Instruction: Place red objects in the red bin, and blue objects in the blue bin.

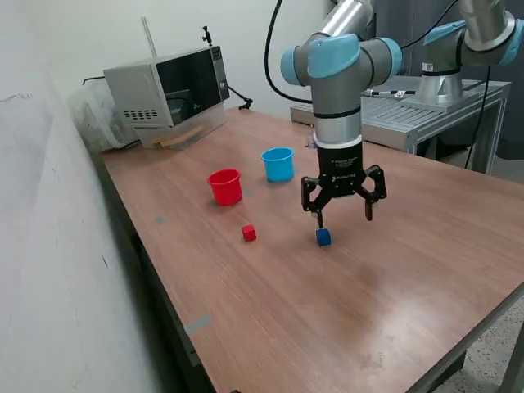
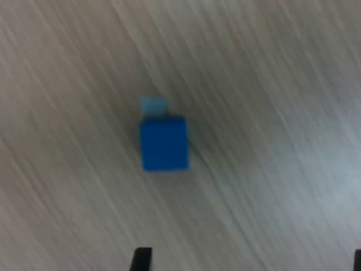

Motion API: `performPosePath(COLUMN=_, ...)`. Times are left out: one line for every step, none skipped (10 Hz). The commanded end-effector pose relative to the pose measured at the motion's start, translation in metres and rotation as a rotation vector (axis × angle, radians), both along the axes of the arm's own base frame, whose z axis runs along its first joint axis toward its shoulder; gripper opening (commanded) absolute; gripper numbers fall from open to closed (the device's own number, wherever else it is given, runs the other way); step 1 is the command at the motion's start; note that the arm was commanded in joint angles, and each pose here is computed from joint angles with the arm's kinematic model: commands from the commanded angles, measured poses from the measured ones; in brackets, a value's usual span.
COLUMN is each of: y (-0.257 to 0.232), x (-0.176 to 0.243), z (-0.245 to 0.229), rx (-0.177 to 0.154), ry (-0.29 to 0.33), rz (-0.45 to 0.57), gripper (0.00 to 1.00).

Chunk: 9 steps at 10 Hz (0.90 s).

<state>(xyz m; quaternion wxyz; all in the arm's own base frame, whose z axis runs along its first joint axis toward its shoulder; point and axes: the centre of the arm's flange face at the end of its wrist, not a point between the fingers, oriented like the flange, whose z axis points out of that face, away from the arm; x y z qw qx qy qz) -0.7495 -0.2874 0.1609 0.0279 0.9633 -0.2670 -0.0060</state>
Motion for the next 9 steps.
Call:
performPosePath(y=0.045, x=-0.015, z=-0.007, rx=0.001, ry=-0.003, rz=-0.038, gripper=1.00)
performPosePath(y=0.045, x=-0.014, z=-0.007, rx=0.001, ry=-0.004, rz=-0.038, gripper=1.00)
performPosePath(y=0.045, x=-0.009, z=-0.016, rx=0.002, ry=-0.021, rz=-0.038, gripper=1.00)
performPosePath(y=0.045, x=-0.006, z=-0.020, rx=0.001, ry=-0.021, rz=-0.038, gripper=1.00)
performPosePath(y=0.046, x=-0.005, z=-0.022, rx=0.002, ry=-0.026, rz=-0.038, gripper=1.00)
performPosePath(y=0.046, x=-0.003, z=-0.026, rx=0.003, ry=-0.032, rz=-0.038, gripper=1.00)
performPosePath(y=0.046, x=0.000, z=-0.029, rx=0.002, ry=-0.026, rz=-0.038, gripper=1.00)
performPosePath(y=0.046, x=-0.001, z=-0.029, rx=-0.001, ry=-0.020, rz=-0.038, gripper=1.00)
performPosePath(y=0.046, x=-0.001, z=-0.029, rx=-0.004, ry=-0.019, rz=-0.038, gripper=1.00)
